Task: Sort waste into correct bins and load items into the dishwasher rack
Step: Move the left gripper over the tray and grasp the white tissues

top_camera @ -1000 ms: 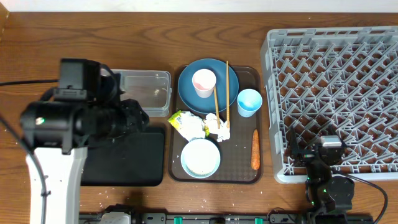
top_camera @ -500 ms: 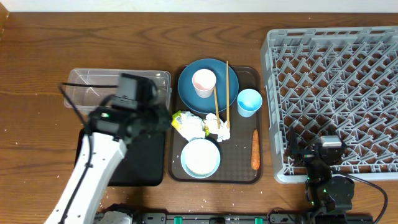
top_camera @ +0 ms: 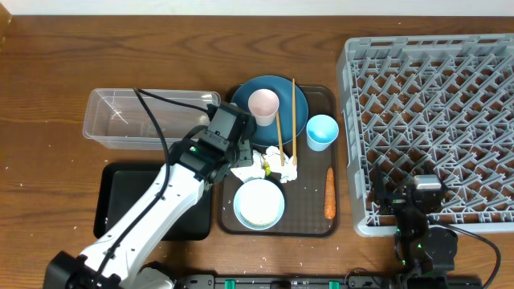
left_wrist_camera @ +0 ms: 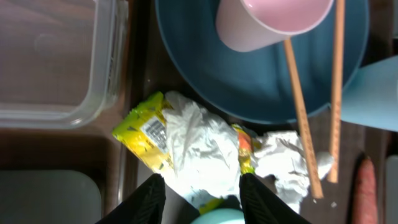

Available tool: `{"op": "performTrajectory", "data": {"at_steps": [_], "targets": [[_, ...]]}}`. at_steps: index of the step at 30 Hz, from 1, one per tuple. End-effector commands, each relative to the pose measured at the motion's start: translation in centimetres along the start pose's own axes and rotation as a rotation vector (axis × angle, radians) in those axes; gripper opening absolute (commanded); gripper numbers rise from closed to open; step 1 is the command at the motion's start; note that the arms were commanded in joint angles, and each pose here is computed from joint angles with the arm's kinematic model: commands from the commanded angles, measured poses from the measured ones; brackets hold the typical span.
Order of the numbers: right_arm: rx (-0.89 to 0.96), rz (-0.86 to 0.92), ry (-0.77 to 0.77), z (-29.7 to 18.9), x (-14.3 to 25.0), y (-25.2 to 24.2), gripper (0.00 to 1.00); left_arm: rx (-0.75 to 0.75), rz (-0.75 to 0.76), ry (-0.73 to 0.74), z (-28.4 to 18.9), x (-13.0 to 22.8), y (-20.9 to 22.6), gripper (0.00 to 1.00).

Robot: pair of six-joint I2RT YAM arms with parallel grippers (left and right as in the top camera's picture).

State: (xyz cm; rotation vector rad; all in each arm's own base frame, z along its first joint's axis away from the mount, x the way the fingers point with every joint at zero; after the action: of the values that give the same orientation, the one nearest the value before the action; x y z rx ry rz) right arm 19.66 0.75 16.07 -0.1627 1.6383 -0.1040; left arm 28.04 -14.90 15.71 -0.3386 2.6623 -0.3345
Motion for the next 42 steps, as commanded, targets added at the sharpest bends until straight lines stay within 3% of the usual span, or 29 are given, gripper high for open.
{"op": "performTrajectory", "data": {"at_steps": [1, 7, 10, 11, 13, 15, 16, 19, 28, 42], "targets": [[0.009, -0.003, 0.001, 0.0, 0.0, -0.2, 0.99, -0.059, -0.006, 0.008, 1.3, 0.3, 0.8, 0.42], [0.009, -0.003, 0.001, 0.0, 0.0, -0.2, 0.99, -0.128, 0.002, 0.083, 5.1, 1.4, 1.4, 0.54], [0.009, -0.003, 0.001, 0.0, 0.0, -0.2, 0.99, -0.157, 0.005, 0.124, 6.4, 2.1, 1.8, 0.55], [0.009, -0.003, 0.001, 0.0, 0.0, -0.2, 0.99, -0.158, 0.006, 0.13, 6.5, 2.2, 1.8, 0.57], [0.009, -0.003, 0.001, 0.0, 0.0, -0.2, 0.99, -0.155, 0.005, 0.135, 6.5, 2.2, 1.8, 0.76], [0.009, -0.003, 0.001, 0.0, 0.0, -0.2, 0.99, -0.154, 0.005, 0.136, 6.5, 2.2, 1.8, 0.78], [0.009, -0.003, 0.001, 0.0, 0.0, -0.2, 0.99, -0.154, 0.005, 0.136, 6.5, 2.2, 1.8, 0.78], [0.009, -0.003, 0.001, 0.0, 0.0, -0.2, 0.99, -0.158, -0.01, 0.139, 6.7, 2.3, 1.8, 0.63], [0.009, -0.003, 0.001, 0.0, 0.0, -0.2, 0.99, -0.163, -0.048, 0.153, 7.0, 2.6, 1.8, 0.44], [0.009, -0.003, 0.001, 0.0, 0.0, -0.2, 0.99, -0.118, -0.068, 0.207, 7.0, 3.3, 1.3, 0.44]]}}
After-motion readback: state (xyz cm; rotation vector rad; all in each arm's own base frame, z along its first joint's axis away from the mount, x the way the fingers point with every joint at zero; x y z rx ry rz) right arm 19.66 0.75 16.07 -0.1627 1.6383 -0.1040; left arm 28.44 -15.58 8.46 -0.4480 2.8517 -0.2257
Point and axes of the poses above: each gripper's point midway between its finger pads, its own z axis out along the fingers, its own y axis along the line the jaws close on, x = y × z, the point moved 5 cm from there along -z, back along the fingers, and after that the axes turned 9 degrees about -z, right-handed, at the moved point
